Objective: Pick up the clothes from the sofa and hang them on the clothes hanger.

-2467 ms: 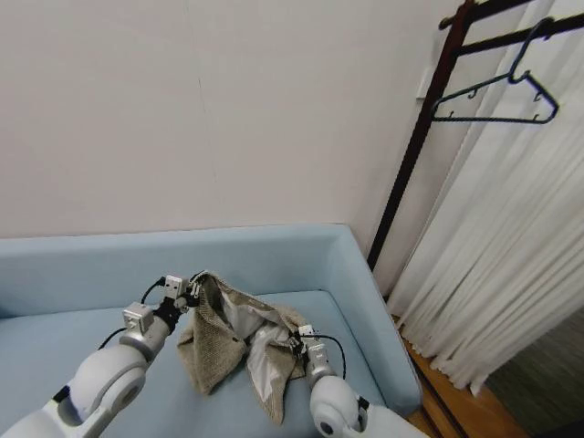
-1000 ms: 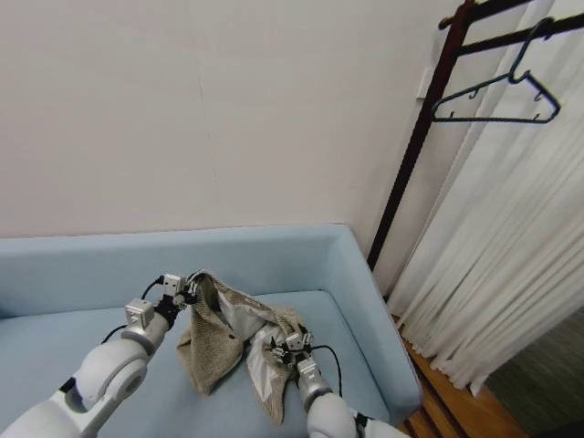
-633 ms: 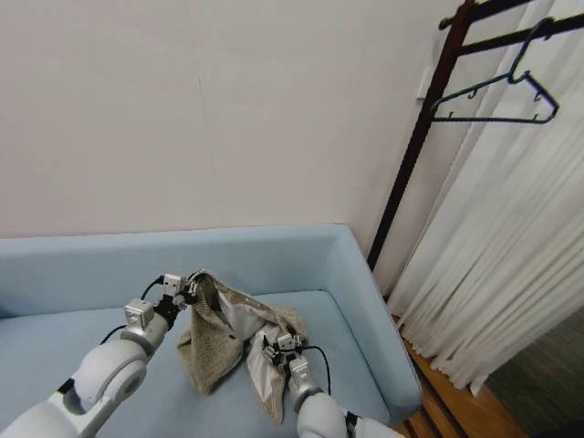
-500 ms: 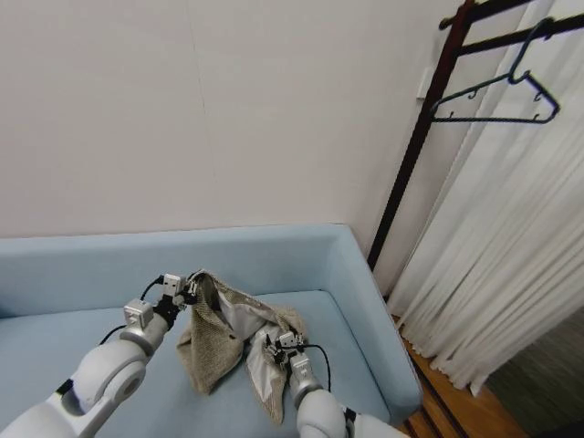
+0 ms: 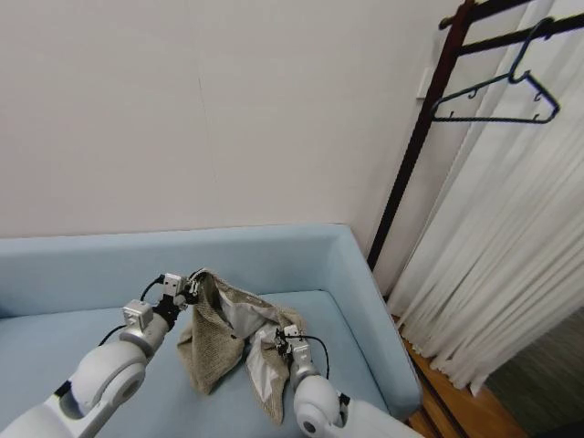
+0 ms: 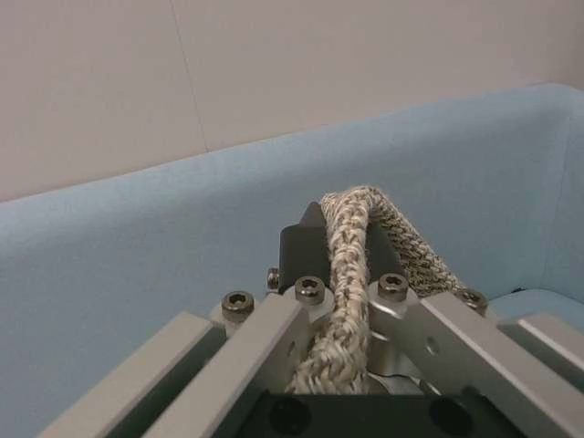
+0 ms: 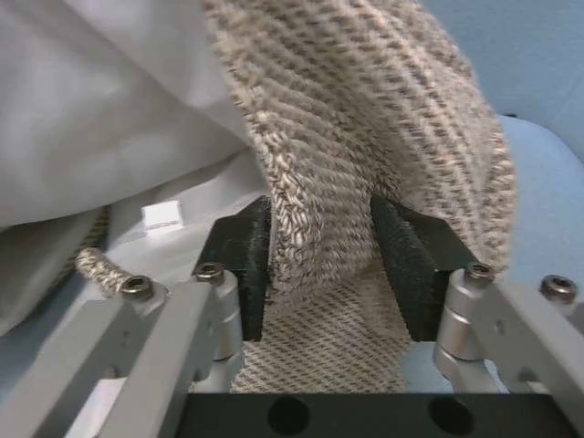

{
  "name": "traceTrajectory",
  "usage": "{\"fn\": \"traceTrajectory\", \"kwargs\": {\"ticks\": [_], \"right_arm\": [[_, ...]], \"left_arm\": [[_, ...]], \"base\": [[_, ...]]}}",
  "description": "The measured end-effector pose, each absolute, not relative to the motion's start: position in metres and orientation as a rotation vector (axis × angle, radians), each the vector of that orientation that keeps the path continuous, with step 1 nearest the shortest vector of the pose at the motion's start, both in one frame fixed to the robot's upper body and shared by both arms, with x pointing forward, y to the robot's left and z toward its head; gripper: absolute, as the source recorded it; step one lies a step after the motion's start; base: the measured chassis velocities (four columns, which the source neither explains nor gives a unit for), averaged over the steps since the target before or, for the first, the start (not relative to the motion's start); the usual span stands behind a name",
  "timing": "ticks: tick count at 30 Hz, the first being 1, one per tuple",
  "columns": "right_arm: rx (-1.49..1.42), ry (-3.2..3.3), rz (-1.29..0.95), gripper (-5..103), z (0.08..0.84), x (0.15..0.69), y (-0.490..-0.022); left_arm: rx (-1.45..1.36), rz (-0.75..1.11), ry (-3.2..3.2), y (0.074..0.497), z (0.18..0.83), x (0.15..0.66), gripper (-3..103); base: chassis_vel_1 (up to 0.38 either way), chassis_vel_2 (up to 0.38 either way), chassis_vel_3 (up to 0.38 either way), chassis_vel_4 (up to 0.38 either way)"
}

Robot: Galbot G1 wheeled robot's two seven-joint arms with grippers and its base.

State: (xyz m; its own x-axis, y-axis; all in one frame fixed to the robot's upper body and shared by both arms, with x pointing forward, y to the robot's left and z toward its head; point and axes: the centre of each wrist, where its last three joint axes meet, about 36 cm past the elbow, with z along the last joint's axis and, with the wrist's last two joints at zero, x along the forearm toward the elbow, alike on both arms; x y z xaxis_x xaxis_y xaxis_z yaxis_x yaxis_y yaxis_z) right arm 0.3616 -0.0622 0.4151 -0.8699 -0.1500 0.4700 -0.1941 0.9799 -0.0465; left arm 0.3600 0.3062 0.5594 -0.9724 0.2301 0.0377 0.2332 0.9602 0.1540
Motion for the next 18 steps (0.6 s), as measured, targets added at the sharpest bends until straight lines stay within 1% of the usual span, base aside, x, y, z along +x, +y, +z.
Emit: {"fn": "traceTrajectory", "kwargs": {"ticks": [1,2,4,5,6,8,10,11,14,18], "right_arm": [[0.229,-2.644,0.129,35,0.414,0.364,-0.064],[0.219,-2.645,0.131,30,0.414,0.366,-0.064],[0.215,-2.645,0.131,30,0.414,0.367,-0.064],[0.198,-2.649,0.134,20,0.414,0.371,-0.065],[0.189,-2.653,0.134,15,0.414,0.373,-0.067],[0.184,-2.657,0.135,15,0.415,0.375,-0.068],[0.174,-2.669,0.137,3,0.418,0.377,-0.072],[0.171,-2.677,0.139,2,0.42,0.377,-0.075],[0.166,-2.695,0.148,1,0.423,0.379,-0.079],[0.17,-2.776,0.183,1,0.44,0.38,-0.096]], "left_arm": [[-0.368,-0.246,-3.094,0.306,0.56,0.359,1],[-0.371,-0.246,-3.096,0.305,0.561,0.359,1],[-0.372,-0.246,-3.096,0.305,0.561,0.359,1],[-0.376,-0.246,-3.099,0.304,0.562,0.358,1],[-0.379,-0.246,-3.1,0.304,0.563,0.357,1],[-0.381,-0.246,-3.102,0.303,0.563,0.357,1],[-0.38,-0.245,-3.106,0.303,0.564,0.356,1],[-0.379,-0.244,-3.108,0.304,0.564,0.355,1],[-0.376,-0.241,-3.111,0.303,0.564,0.355,1],[-0.364,-0.233,-3.132,0.302,0.565,0.352,1]], "base": [[0.0,0.0,0.0,0.0],[0.0,0.0,0.0,0.0],[0.0,0.0,0.0,0.0],[0.0,0.0,0.0,0.0],[0.0,0.0,0.0,0.0],[0.0,0.0,0.0,0.0],[0.0,0.0,0.0,0.0],[0.0,0.0,0.0,0.0],[0.0,0.0,0.0,0.0],[0.0,0.0,0.0,0.0]]}}
